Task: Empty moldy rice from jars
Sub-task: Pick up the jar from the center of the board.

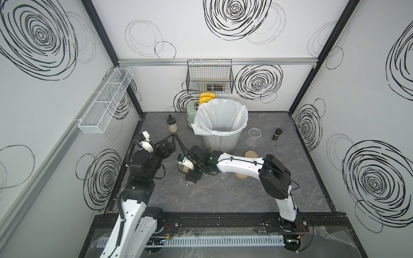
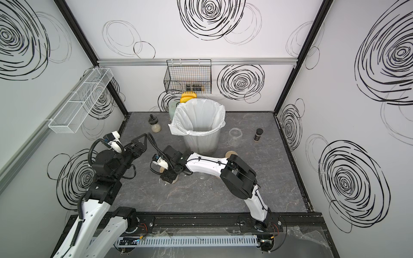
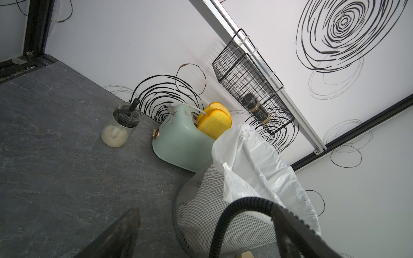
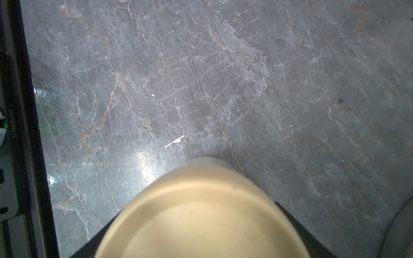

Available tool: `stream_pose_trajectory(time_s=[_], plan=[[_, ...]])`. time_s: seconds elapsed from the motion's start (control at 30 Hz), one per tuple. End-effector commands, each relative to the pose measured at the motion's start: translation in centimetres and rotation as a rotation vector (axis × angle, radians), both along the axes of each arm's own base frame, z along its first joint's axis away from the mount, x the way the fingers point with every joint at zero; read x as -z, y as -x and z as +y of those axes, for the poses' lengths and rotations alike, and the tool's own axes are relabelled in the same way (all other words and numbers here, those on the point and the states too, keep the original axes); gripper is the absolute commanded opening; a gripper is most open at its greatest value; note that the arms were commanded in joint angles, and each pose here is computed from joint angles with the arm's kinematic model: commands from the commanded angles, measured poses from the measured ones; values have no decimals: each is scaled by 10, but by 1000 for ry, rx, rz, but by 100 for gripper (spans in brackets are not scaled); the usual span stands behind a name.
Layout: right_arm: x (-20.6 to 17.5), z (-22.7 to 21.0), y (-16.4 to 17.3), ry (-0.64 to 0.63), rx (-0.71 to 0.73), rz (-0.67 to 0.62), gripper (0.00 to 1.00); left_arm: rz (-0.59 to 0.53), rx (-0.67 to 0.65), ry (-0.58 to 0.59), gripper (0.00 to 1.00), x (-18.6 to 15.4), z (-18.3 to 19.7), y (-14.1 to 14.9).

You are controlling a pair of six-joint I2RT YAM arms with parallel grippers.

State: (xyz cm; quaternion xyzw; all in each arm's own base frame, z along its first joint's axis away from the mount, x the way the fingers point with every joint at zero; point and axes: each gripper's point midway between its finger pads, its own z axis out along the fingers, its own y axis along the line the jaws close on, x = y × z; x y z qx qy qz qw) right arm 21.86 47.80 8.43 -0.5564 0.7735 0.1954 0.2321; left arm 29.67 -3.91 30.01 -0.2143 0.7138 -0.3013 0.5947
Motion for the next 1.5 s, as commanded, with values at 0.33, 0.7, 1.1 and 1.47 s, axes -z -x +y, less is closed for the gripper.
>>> stream_pose_trajectory(time_s=[0.33,0.7,1.1,1.47], plan=[[-133,-25,23,-288,-14,-67,48,-108,27,-83,96,-26,-2,-2],[-242,-146,18,-607,189,-51,43,-433,414,-350,96,-83,-76,19],[-276,-254,-11,-715,412,-80,41,-615,903,-970,96,-46,-220,64],[-290,-248,-1,-794,341,-7,40,-681,912,-1072,96,-36,-279,59]])
